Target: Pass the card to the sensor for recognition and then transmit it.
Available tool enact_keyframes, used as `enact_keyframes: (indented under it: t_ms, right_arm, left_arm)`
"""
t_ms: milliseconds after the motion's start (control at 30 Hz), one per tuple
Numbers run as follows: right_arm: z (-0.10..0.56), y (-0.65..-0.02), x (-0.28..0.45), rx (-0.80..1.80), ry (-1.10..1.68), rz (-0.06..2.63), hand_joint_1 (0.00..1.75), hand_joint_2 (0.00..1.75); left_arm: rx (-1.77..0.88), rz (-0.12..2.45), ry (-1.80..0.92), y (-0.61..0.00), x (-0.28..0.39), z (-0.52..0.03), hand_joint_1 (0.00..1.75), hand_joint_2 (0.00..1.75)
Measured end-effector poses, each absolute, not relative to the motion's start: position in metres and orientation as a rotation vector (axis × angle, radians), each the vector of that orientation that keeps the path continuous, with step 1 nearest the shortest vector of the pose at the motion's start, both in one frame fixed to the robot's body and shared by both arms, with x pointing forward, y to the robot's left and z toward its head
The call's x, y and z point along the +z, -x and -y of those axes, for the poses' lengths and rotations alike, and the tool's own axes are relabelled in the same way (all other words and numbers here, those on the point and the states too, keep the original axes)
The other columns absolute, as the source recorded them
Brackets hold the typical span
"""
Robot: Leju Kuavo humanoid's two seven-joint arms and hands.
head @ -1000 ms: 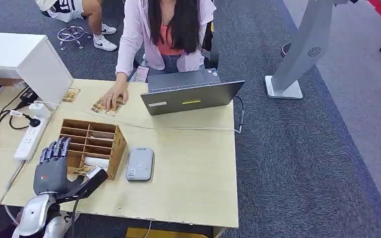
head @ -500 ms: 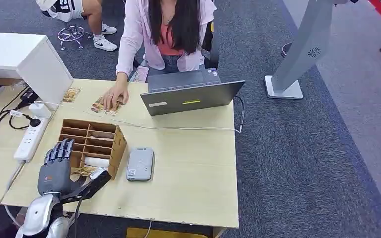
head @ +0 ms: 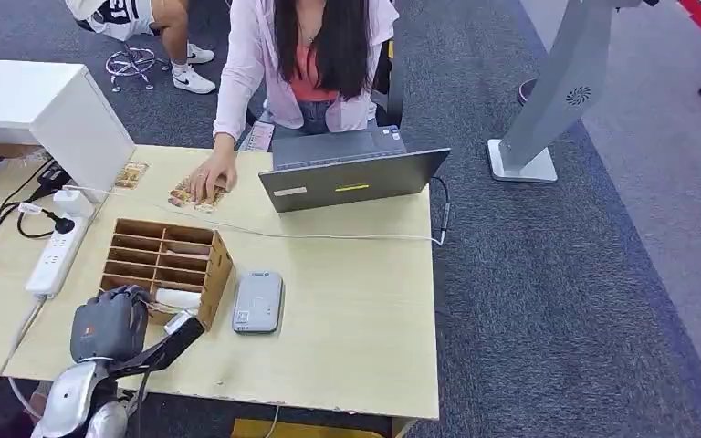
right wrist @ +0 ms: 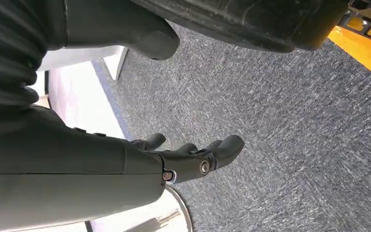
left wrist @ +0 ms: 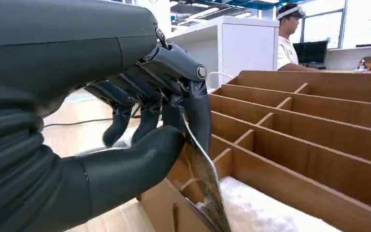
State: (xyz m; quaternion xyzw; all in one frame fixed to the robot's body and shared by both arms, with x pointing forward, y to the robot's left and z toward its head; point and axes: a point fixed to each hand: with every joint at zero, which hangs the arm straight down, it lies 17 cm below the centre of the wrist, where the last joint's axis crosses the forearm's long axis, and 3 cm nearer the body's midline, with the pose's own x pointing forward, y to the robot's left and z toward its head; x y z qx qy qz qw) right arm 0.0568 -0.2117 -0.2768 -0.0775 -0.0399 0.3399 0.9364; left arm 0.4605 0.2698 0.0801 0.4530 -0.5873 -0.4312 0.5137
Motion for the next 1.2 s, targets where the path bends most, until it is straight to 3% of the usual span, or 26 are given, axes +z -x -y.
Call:
enact_keyframes:
  t_ms: [433,967,1200]
  right_arm:
    - [0.211,-0.058,-0.277,0.701,0.156,0.088,0.0,1.75]
    - [0.21,-0.06,-0.276,0.72,0.156,0.102,0.0,1.75]
    - [0.21,-0.061,-0.276,0.724,0.156,0.103,0.0,1.75]
  left_arm:
    - [-1.026,1.475,-1.142,-0.47,0.106,-0.274,1.75,1.75]
    - [-0.938,1.686,-1.306,-0.515,0.242,-0.288,1.75,1.75]
    - [-0.924,1.718,-1.338,-0.522,0.269,-0.29,1.75,1.75]
